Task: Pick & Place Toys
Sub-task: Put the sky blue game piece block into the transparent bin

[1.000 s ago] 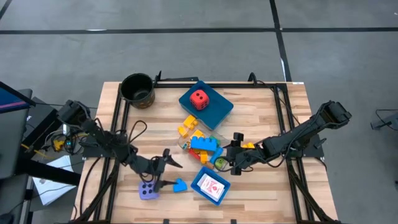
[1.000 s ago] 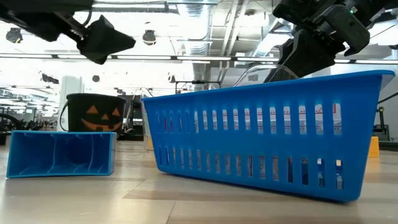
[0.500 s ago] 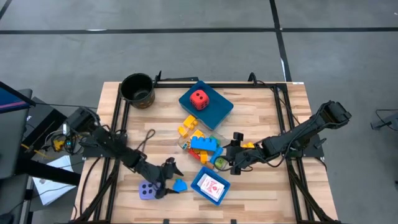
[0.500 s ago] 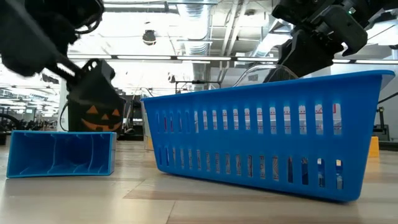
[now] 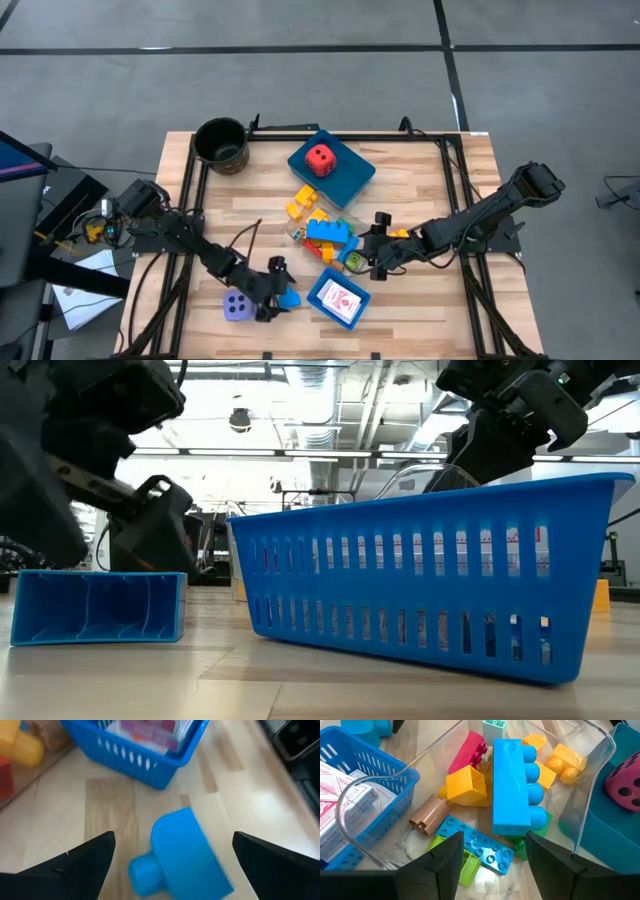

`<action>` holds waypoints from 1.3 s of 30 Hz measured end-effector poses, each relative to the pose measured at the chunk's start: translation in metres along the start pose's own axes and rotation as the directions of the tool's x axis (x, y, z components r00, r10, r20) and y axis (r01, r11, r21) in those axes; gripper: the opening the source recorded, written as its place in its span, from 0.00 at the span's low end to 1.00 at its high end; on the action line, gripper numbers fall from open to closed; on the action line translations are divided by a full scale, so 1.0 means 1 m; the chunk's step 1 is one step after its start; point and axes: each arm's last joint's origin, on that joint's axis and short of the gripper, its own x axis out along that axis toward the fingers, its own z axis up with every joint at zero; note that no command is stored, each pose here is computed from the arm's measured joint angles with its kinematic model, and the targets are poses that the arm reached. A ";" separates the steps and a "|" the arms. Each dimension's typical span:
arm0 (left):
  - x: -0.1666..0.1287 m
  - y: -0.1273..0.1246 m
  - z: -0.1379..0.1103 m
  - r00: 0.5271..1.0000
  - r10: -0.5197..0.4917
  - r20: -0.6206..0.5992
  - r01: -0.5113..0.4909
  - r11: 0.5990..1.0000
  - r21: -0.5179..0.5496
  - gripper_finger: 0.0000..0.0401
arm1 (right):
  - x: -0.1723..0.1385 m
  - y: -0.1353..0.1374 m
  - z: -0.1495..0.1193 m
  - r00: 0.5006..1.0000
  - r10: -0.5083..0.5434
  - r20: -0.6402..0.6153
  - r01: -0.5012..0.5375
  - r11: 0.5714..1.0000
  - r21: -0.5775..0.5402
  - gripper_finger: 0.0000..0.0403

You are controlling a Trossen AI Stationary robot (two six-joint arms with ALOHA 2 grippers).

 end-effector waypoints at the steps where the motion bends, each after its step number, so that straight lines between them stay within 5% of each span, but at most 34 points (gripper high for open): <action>1: 0.000 0.001 -0.002 1.000 0.008 -0.016 -0.008 1.000 0.004 1.00 | 0.000 0.000 0.000 1.000 0.000 0.000 0.000 1.000 0.000 0.51; 12: -0.001 0.011 -0.016 0.980 0.134 -0.147 -0.130 0.991 0.040 0.98 | 0.000 0.000 0.000 1.000 0.000 0.001 0.000 1.000 0.001 0.51; 39: 0.002 0.016 -0.003 0.989 0.145 -0.042 -0.142 0.988 0.061 0.88 | 0.000 0.000 0.000 1.000 0.000 0.005 0.000 1.000 0.003 0.51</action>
